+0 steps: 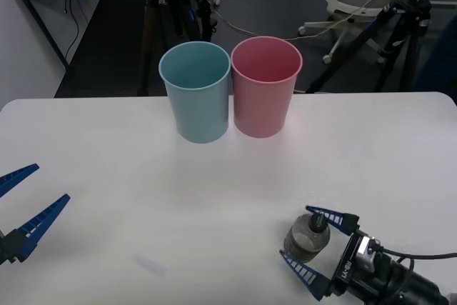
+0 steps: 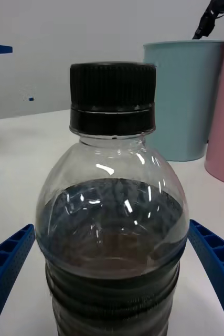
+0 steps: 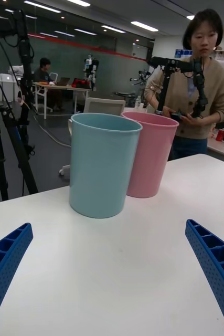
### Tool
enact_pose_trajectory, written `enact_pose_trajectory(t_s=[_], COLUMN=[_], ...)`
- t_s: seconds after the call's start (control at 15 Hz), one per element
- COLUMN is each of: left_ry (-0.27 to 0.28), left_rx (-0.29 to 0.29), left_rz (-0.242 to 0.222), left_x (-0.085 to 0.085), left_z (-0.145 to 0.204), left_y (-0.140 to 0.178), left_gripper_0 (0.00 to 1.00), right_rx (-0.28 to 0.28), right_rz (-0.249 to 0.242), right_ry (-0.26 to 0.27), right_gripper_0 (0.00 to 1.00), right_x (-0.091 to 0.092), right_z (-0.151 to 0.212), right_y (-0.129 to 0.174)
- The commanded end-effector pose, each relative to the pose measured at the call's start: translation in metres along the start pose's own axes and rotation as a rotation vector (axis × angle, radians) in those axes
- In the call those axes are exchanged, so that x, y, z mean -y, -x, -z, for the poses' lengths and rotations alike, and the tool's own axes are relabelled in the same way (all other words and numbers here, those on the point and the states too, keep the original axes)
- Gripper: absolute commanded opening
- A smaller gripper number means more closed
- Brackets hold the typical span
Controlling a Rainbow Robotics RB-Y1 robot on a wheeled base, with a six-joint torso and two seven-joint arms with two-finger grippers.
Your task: Grasp the object on the table and drop it into the matching bin: aluminum can to the light blue bin, PET bottle to the pink bin.
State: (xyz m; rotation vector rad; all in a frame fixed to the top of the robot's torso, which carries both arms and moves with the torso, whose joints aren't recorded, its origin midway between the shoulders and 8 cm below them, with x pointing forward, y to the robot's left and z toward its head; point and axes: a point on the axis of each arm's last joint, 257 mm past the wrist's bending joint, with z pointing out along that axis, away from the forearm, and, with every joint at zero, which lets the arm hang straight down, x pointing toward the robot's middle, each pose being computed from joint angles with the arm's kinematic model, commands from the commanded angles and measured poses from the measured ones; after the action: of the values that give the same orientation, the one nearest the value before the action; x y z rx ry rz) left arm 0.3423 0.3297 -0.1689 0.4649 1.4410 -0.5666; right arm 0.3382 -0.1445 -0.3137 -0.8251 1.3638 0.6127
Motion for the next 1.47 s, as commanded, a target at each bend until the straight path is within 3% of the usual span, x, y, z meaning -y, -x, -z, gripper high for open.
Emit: enact_pose_trajectory(t_s=[0.07, 0.27, 0.33, 0.4, 0.47, 0.53, 0.73, 1.0, 1.2, 1.47], left_ry=[0.0, 0.0, 0.0, 0.0, 0.0, 0.0, 0.0, 0.0, 0.0, 0.0], left_rx=[0.0, 0.0, 0.0, 0.0, 0.0, 0.0, 0.0, 0.0, 0.0, 0.0], left_rz=[0.0, 0.0, 0.0, 0.0, 0.0, 0.0, 0.0, 0.0, 0.0, 0.0], left_x=[0.0, 0.0, 0.0, 0.0, 0.0, 0.0, 0.0, 0.0, 0.0, 0.0], left_z=[0.0, 0.0, 0.0, 0.0, 0.0, 0.0, 0.0, 0.0, 0.0, 0.0], left_y=[0.0, 0.0, 0.0, 0.0, 0.0, 0.0, 0.0, 0.0, 0.0, 0.0], left_gripper_0=[1.0, 1.0, 1.0, 1.0, 1.0, 1.0, 1.0, 1.0, 1.0, 1.0], right_rx=[0.001, 0.006, 0.009, 0.012, 0.015, 0.015, 0.025, 0.024, 0.017, -0.004], right_rz=[-0.002, 0.0, 0.001, 0.002, 0.002, -0.001, 0.004, 0.002, -0.002, -0.018], right_ry=[-0.008, 0.001, 0.005, 0.007, 0.01, 0.012, 0.014, 0.017, -0.01, -0.094], right_gripper_0=[1.0, 1.0, 0.89, 0.66, 0.28, 0.15, 0.02, 0.0, 0.0, 0.0], right_x=[0.001, 0.0, -0.002, -0.002, -0.003, -0.004, -0.003, -0.003, 0.001, 0.013], right_z=[-0.005, -0.008, -0.008, -0.008, -0.008, -0.007, -0.005, 0.001, 0.02, 0.06], right_y=[0.0, 0.002, 0.002, 0.003, 0.004, 0.004, 0.007, 0.007, 0.011, 0.029])
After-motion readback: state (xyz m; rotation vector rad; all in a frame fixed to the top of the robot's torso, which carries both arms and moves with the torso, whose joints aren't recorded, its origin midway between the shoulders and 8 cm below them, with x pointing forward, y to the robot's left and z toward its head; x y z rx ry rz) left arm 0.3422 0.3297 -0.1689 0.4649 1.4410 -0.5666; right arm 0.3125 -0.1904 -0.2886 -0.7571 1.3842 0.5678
